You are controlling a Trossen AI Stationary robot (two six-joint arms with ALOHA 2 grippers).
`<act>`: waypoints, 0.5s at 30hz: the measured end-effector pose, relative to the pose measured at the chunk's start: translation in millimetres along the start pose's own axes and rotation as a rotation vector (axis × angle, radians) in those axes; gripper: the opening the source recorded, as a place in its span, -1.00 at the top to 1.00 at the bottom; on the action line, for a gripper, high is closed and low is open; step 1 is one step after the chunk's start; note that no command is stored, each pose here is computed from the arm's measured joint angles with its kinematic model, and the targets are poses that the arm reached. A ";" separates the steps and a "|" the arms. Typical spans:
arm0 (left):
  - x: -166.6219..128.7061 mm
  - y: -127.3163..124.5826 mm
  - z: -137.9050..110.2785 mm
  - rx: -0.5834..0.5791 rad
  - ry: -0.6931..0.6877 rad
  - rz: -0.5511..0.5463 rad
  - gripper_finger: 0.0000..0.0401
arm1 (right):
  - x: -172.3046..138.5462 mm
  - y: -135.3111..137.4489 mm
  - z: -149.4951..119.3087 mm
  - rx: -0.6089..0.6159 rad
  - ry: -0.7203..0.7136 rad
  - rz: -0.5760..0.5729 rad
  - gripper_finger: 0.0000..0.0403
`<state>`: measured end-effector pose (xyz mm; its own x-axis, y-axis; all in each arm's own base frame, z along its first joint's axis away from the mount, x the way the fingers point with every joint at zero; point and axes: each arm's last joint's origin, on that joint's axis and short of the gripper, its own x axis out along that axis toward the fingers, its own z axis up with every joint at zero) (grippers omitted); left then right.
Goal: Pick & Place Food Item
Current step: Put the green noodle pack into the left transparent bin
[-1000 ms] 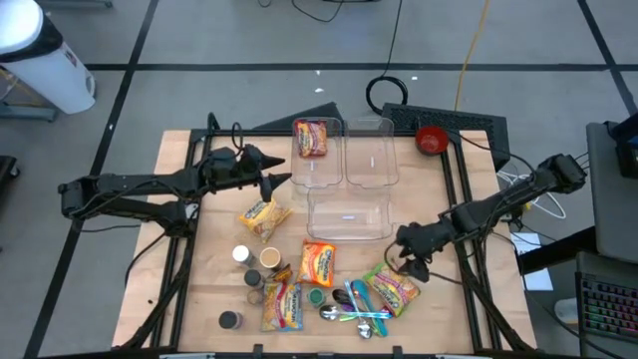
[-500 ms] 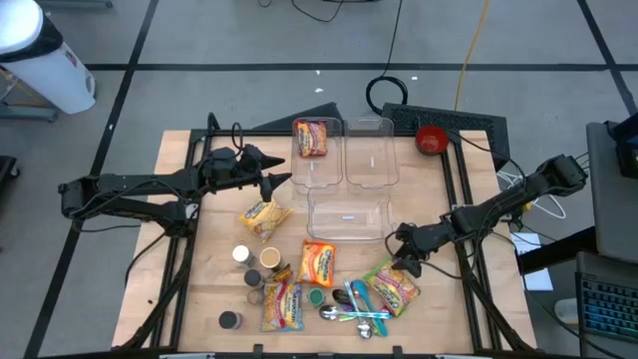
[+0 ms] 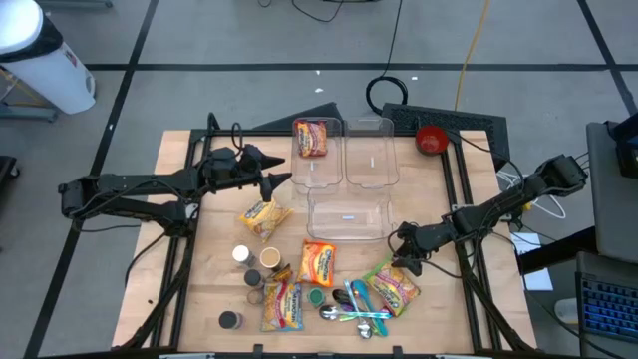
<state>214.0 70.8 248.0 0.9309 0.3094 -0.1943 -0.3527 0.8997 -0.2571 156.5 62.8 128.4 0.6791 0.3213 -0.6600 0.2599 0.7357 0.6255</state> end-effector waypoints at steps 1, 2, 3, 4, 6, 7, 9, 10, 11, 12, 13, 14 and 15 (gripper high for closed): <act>0.0 -0.1 0.5 0.000 -0.005 -0.001 -0.42 | 0.1 0.0 0.0 0.003 0.001 0.000 0.11; 0.0 -0.2 0.8 0.000 -0.008 -0.002 -0.42 | 0.5 -0.2 -0.2 0.005 0.003 -0.001 0.15; 0.0 -0.3 1.2 0.000 -0.012 -0.003 -0.42 | 0.9 -0.5 -0.5 0.012 0.007 -0.004 0.21; 0.0 -0.4 1.6 0.000 -0.016 -0.004 -0.42 | 1.4 -0.9 -0.7 0.016 0.010 -0.008 0.26; 0.0 -0.5 1.8 0.000 -0.018 -0.005 -0.42 | 3.1 -1.9 -1.3 0.020 0.017 -0.018 0.38; 0.0 -0.5 1.8 0.000 -0.018 -0.005 -0.42 | 4.1 -2.8 -1.9 0.020 0.024 -0.025 0.44; 0.0 -0.6 2.1 0.000 -0.021 -0.006 -0.42 | 6.1 -4.2 -2.8 0.020 0.033 -0.039 0.55; 0.0 -0.6 2.3 0.000 -0.023 -0.006 -0.42 | 6.9 -4.6 -3.1 0.019 0.036 -0.042 0.61; 0.0 -0.7 2.8 0.000 -0.028 -0.007 -0.42 | 7.3 -4.7 -3.2 0.018 0.037 -0.044 0.66; 0.0 -0.9 3.3 0.000 -0.033 -0.009 -0.42 | 7.5 -4.6 -3.1 0.013 0.037 -0.042 0.72; -0.1 -1.0 3.7 0.000 -0.037 -0.010 -0.42 | 7.5 -4.3 -2.9 0.003 0.036 -0.038 0.78; -0.1 -1.1 4.1 0.000 -0.041 -0.011 -0.42 | 7.5 -3.4 -2.6 -0.009 0.038 -0.024 0.83; -0.1 -1.1 4.2 0.000 -0.042 -0.011 -0.42 | 7.2 -2.0 -2.2 -0.023 0.043 -0.004 0.89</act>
<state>214.7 71.0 252.3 0.9379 0.3121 -0.1518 -0.3425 0.9031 -0.2591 159.4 65.0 121.4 0.6479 0.3432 -0.6800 0.2467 0.7501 0.6136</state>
